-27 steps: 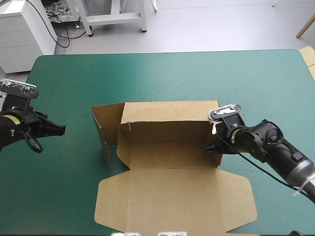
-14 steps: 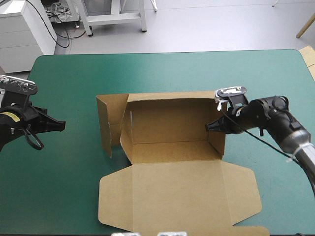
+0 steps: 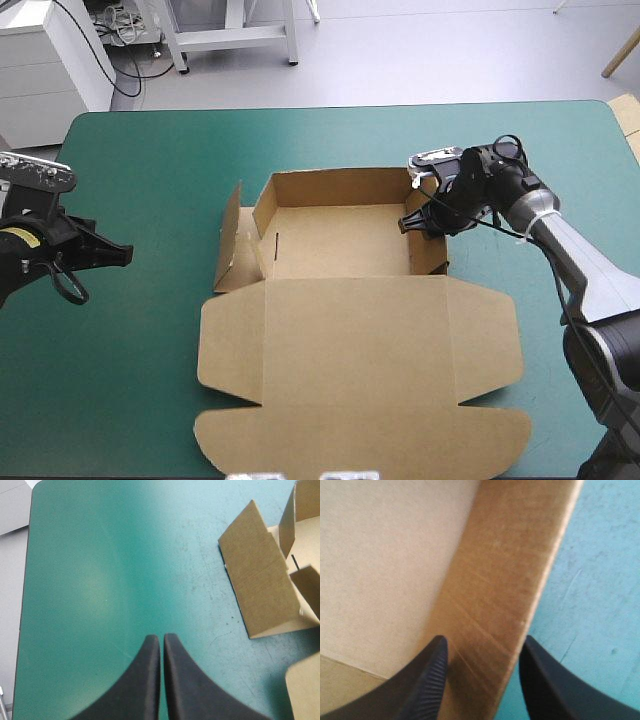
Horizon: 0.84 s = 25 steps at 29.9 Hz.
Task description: Fold the box
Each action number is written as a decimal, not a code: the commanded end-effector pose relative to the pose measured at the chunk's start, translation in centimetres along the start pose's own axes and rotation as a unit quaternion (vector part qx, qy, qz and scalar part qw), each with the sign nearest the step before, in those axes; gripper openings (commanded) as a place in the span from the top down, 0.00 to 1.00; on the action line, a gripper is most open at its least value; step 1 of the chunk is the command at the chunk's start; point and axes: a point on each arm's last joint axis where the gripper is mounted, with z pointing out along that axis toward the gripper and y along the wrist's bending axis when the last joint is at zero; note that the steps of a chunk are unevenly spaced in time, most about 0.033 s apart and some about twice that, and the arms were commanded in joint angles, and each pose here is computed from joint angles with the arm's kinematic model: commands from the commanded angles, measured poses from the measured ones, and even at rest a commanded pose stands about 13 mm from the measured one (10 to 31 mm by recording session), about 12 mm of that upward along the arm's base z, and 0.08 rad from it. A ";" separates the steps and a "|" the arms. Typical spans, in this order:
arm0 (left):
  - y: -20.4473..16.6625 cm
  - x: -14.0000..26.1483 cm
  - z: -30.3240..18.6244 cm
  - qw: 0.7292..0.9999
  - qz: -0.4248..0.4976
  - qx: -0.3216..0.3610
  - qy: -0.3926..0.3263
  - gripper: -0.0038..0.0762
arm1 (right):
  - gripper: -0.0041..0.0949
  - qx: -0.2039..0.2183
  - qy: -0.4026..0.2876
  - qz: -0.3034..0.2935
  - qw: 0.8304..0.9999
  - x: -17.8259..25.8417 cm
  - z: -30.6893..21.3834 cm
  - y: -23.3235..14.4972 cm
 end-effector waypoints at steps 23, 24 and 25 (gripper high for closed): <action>-0.1 -1.0 -0.8 0.999 -0.014 0.008 -0.048 0.94 | 0.32 0.038 -0.181 0.046 0.982 -1.2 -16.6 0.1; -0.1 -1.0 -0.8 0.999 -0.015 0.010 -0.049 0.94 | 0.32 0.037 -0.172 0.053 0.983 -1.1 -16.0 0.1; -0.1 -1.0 -0.8 0.999 -0.015 0.009 -0.049 0.94 | 0.32 0.035 -0.162 0.061 0.984 -1.0 -15.4 0.0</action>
